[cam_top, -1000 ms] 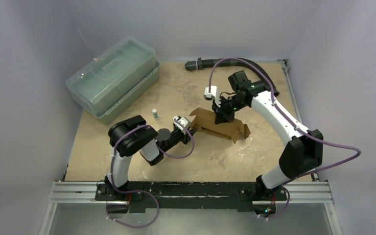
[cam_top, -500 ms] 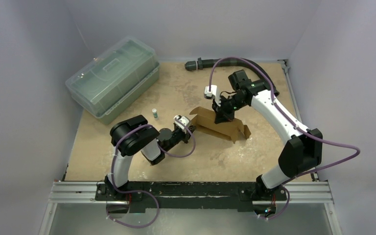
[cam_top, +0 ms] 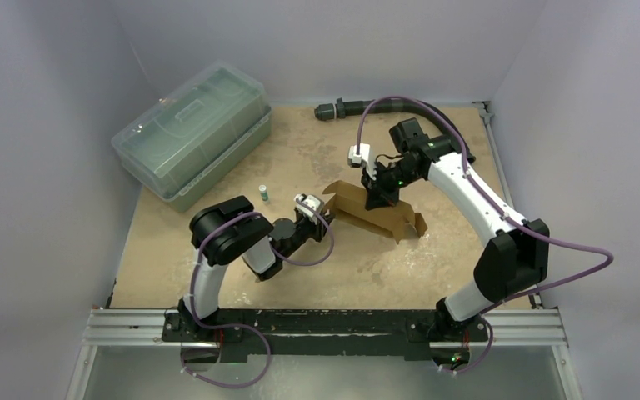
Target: Fold the paper box
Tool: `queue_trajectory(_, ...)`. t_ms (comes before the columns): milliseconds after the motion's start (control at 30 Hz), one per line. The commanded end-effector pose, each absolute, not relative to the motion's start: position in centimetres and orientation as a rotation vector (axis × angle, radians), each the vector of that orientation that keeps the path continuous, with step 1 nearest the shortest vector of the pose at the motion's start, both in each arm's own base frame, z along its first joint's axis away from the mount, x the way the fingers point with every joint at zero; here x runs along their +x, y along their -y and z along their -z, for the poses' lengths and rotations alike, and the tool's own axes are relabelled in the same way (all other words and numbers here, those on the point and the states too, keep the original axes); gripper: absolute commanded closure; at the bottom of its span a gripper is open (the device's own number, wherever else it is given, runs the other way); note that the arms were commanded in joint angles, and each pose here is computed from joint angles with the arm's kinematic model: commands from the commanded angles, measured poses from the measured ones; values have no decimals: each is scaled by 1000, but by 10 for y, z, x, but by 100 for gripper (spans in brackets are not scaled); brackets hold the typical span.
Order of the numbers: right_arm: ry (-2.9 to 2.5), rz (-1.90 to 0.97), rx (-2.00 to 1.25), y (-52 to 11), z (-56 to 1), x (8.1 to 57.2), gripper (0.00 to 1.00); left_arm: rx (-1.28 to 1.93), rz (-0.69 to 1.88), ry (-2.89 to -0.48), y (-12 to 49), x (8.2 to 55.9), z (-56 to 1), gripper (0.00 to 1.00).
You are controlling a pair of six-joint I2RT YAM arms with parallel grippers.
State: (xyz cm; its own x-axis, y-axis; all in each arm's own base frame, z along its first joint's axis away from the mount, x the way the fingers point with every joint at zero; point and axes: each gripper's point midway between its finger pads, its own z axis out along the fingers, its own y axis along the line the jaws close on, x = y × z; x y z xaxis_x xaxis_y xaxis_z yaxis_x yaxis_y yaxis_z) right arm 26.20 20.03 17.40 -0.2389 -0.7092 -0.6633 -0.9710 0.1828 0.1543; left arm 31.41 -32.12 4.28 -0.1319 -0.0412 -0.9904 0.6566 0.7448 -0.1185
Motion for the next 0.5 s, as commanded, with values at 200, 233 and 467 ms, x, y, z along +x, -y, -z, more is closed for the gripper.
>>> queue_trajectory(200,-1952,-919,-1563,-218,-191,252,100,309,730,-1332,328,328,-124,67)
queue_trajectory(233,-1952,-919,-1558,-218,-191,253,100,311,729,-1328,328,328,-125,66)
queue_trajectory(467,-1972,-898,-1531,-216,-190,256,100,373,712,-1298,324,319,-134,61)
